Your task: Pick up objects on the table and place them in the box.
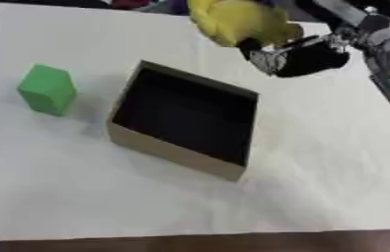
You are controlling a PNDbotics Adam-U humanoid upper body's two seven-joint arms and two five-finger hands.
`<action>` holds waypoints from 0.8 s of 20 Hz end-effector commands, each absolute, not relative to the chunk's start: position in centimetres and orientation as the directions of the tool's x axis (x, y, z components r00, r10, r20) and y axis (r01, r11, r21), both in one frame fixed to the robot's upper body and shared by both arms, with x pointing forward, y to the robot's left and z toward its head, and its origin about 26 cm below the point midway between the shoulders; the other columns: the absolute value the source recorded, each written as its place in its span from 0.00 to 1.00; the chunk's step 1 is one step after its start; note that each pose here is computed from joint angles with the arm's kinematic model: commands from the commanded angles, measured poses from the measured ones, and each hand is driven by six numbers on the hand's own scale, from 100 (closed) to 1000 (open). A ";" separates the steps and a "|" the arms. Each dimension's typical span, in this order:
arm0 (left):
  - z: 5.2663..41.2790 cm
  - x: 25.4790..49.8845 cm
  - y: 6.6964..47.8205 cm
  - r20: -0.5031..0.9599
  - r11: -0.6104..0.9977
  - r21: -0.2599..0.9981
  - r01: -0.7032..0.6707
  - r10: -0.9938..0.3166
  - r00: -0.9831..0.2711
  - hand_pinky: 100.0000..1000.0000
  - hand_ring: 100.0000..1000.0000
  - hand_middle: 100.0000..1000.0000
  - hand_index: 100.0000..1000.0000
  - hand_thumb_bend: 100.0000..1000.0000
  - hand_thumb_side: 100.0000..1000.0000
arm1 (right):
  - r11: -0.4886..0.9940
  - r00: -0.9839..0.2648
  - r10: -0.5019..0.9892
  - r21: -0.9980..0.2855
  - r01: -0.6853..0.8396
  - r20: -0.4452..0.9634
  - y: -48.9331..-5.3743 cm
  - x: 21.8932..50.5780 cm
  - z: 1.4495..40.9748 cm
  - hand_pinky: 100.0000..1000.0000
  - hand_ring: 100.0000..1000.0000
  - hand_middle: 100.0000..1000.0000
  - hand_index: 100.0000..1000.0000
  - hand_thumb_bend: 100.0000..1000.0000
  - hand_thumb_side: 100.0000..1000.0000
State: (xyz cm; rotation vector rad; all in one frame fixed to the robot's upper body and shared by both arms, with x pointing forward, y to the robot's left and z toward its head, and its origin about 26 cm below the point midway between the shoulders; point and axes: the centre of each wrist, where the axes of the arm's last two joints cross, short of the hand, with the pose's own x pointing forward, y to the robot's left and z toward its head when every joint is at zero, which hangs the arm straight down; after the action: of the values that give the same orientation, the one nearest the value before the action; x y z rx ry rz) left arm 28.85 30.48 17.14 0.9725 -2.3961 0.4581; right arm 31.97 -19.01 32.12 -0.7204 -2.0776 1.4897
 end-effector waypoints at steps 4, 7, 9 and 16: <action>17.9 28.7 30.5 0.546 0.695 -0.111 -0.710 -0.555 -0.628 0.37 0.45 0.46 0.66 0.25 1.00 | 0.225 -0.769 0.637 -0.969 0.106 0.063 -18.4 31.4 31.5 0.82 0.80 0.46 0.67 0.00 0.06; 17.8 28.7 30.4 0.547 0.697 -0.109 -0.709 -0.553 -0.628 0.37 0.45 0.46 0.66 0.25 1.00 | 0.208 -0.768 0.637 -0.974 0.092 0.063 -18.0 31.6 30.7 0.82 0.80 0.46 0.67 0.00 0.07; 17.8 28.7 30.4 0.549 0.698 -0.109 -0.708 -0.552 -0.628 0.37 0.45 0.46 0.66 0.25 1.00 | 0.203 -0.762 0.644 -0.976 0.082 0.070 -17.8 31.8 30.0 0.83 0.80 0.46 0.67 0.00 0.10; 17.8 28.8 30.3 0.550 0.701 -0.110 -0.704 -0.547 -0.631 0.37 0.45 0.46 0.66 0.25 1.00 | 0.169 -0.750 0.658 -0.984 0.056 0.070 -17.5 32.4 27.9 0.84 0.81 0.47 0.67 0.00 0.12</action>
State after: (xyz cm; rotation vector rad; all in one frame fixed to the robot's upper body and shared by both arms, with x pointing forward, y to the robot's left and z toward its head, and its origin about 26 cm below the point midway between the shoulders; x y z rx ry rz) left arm 28.88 30.34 17.12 0.9622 -2.3957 0.4413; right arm 32.43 -17.31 27.30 -0.6350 -1.9486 1.6134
